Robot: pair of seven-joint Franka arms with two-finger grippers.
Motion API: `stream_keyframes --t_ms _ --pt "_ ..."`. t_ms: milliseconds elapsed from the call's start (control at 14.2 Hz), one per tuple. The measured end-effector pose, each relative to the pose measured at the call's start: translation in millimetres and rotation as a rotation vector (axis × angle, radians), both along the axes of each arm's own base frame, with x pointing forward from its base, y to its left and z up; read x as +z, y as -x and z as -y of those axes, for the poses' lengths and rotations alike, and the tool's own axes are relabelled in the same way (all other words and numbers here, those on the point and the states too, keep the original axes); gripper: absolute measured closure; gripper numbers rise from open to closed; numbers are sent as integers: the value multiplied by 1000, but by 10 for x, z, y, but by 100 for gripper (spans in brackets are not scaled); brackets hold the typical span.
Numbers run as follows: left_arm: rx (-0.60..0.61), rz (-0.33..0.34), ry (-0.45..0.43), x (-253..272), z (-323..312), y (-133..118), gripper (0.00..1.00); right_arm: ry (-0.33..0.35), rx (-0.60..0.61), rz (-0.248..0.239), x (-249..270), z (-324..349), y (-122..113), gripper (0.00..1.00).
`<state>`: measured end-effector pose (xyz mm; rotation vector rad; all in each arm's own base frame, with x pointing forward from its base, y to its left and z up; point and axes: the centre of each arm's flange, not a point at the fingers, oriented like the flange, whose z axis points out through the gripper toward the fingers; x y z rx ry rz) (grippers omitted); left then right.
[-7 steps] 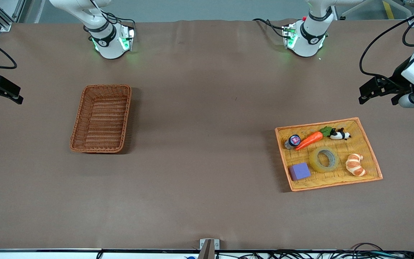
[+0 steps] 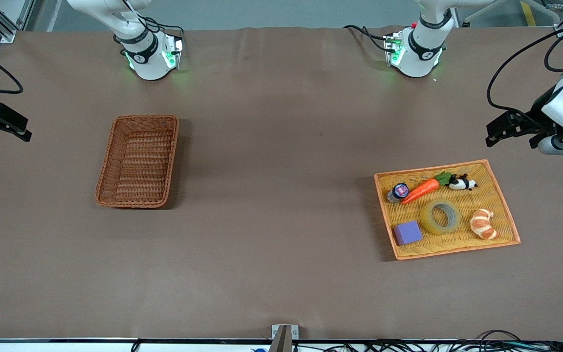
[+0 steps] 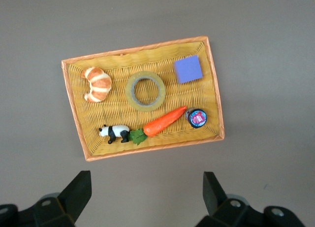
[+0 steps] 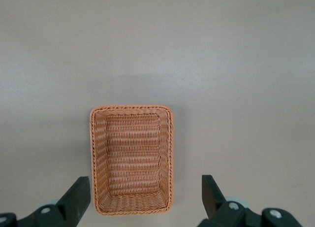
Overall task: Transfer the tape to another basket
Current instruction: 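Move the left gripper over the yellow tray toward the tape roll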
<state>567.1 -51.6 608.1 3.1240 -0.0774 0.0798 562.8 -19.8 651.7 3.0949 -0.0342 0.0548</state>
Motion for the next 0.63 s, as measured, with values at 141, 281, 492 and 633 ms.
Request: stream_keyframes --t_ms 141,281,492,633 --pt "2 9 0 18 -13 -10 0 0 0 0 0 0 0 0" --pt "2 12 1 22 -15 -13 0 0 0 0 0 0 0 0" --pt "2 1 0 -42 -15 -44 0 0 0 0 0 0 0 0" --pt "2 -23 -1 -176 -13 -104 0 0 0 0 0 0 0 0"
